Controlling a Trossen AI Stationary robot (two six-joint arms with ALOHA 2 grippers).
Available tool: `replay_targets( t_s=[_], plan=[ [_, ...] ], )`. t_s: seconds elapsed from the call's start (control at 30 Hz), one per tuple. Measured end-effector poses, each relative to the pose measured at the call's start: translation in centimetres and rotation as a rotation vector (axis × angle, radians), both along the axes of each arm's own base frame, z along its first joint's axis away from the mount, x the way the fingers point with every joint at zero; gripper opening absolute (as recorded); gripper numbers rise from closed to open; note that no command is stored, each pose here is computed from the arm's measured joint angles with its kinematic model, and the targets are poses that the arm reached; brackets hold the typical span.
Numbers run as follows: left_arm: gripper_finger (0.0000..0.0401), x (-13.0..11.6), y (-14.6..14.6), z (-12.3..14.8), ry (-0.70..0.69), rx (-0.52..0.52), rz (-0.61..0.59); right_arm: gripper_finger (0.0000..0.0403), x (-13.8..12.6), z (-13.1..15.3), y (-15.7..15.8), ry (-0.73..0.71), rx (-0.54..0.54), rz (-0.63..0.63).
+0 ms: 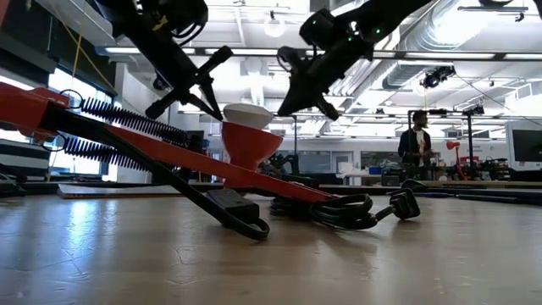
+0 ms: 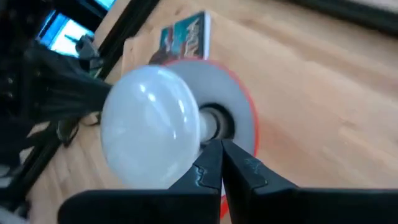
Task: Screw lightbulb
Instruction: Remove the lightbulb from the red lamp
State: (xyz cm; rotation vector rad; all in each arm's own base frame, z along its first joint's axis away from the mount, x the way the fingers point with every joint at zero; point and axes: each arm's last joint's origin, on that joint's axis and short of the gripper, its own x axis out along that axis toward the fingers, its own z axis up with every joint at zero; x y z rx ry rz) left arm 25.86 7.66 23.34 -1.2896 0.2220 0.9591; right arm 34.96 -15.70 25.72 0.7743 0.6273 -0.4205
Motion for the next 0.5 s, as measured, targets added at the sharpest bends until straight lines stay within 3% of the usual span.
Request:
replay_targets(
  t_s=[0.2,0.5],
  plan=[
    [0.0,0.0,0.2,0.0,0.003,0.001,0.0,0.0,1.2,-2.4,0.2,0.036,0.084,0.022],
    [0.0,-0.1,0.2,-0.2,0.012,0.003,0.011,0.0,1.9,-2.0,0.7,-0.042,0.137,0.028]
  ],
)
